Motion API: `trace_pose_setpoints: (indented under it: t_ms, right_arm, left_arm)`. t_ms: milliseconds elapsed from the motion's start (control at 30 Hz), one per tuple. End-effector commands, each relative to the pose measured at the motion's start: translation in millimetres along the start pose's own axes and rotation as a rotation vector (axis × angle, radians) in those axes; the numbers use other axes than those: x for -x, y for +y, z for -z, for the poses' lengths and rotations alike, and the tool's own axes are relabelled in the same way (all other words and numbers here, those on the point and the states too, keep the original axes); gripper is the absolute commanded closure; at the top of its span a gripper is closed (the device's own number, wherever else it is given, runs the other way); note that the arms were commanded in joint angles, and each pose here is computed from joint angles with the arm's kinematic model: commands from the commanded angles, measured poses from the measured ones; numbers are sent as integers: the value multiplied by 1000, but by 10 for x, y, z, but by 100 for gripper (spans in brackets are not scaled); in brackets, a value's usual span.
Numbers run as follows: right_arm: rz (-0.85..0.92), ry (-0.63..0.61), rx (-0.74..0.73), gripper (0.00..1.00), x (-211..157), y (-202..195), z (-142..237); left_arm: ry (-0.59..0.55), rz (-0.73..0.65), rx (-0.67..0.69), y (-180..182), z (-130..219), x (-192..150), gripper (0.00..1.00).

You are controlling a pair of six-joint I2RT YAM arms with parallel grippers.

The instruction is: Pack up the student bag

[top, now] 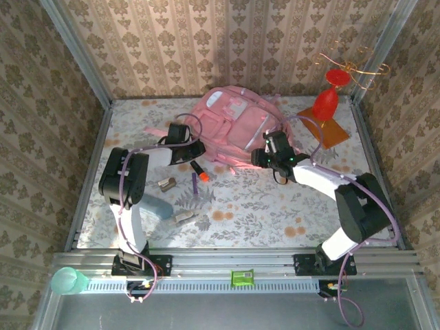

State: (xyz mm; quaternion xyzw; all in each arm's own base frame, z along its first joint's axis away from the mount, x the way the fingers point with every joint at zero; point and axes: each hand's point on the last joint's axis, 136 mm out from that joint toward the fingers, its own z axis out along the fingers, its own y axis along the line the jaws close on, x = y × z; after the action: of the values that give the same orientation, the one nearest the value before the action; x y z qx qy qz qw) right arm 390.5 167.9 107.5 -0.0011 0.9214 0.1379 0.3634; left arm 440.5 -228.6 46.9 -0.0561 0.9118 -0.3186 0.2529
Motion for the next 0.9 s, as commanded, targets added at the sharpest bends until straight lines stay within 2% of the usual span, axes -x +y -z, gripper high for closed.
trace_pose_setpoints:
  t_ms: [0,133,267,633,867]
  right_arm:
    - [85,-23,0,50,66,115,323]
    - [123,8,108,50,-231,562,390]
    - [165,47,163,51,-462,938,190]
    - [118,71,57,52,-700,801,-475]
    - [75,-9,91,54,-533,808,-656]
  left_arm:
    - [-37,-25,-68,-203,95,58,100]
    - [-60,-33,-129,-423,258,77,100]
    - [-67,-53,-154,-577,344,93,100]
    - [-72,-62,-174,-660,404,122,100]
    - [-66,-59,-175,-655,383,103,100]
